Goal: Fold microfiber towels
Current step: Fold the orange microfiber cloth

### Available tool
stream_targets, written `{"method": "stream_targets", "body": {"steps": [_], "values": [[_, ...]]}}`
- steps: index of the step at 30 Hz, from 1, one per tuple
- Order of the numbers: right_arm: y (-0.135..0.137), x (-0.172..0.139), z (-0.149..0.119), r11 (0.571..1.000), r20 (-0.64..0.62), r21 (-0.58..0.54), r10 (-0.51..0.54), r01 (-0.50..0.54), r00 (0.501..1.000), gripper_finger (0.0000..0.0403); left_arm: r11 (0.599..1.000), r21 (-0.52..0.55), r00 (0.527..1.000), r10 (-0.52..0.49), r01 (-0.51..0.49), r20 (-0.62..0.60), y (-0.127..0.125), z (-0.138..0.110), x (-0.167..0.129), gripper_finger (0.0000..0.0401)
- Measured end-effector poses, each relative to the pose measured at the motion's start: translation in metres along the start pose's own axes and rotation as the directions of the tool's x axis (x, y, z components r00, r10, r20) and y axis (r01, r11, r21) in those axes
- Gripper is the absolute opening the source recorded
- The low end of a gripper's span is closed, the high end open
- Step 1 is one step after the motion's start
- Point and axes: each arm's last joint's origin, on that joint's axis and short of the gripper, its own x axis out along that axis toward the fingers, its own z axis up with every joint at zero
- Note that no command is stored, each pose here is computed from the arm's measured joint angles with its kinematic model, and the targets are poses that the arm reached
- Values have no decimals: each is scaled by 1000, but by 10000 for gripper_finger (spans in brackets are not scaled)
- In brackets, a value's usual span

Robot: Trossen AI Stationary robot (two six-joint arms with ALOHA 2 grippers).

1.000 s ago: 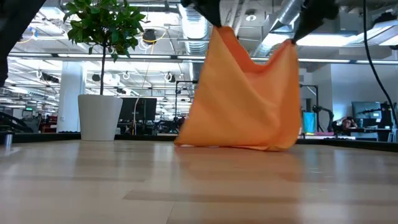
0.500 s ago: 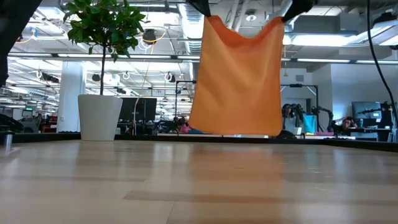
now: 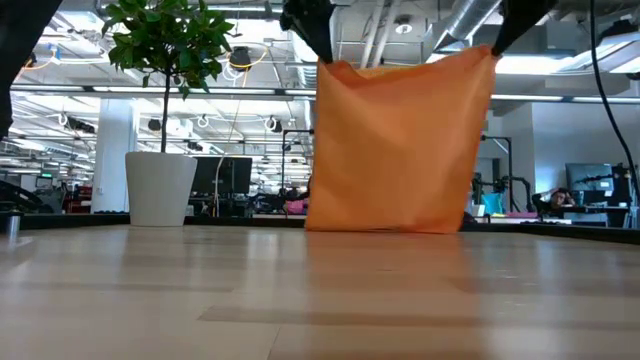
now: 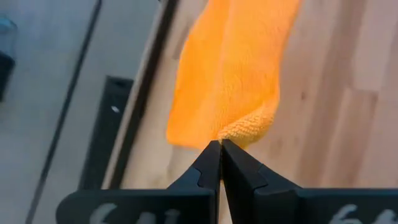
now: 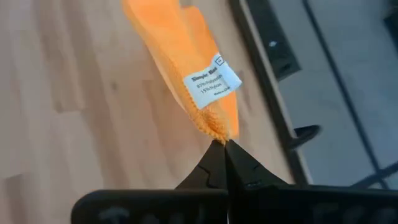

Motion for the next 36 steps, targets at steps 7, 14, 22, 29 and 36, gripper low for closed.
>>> {"method": "stream_targets", "body": {"steps": [7, 14, 22, 29, 36], "values": [[33, 16, -8, 989, -64, -16, 145, -146, 987, 2, 997, -21, 992, -82, 81, -96, -37, -15, 5, 0], [74, 41, -25, 959, -152, -17, 278, -283, 949, 2, 978, -62, 964, -207, 200, -167, -78, -30, 6, 0], [113, 58, -44, 941, -179, 26, 336, -336, 925, 2, 964, -118, 938, -259, 237, -231, -118, -51, 15, 0], [136, 78, -60, 929, -168, 59, 369, -364, 914, 2, 958, -164, 937, -270, 237, -224, -132, -60, 31, 0], [133, 92, -68, 965, -166, 82, 259, -249, 951, 2, 963, -220, 951, -206, 156, -231, -123, -66, 51, 0]]}}
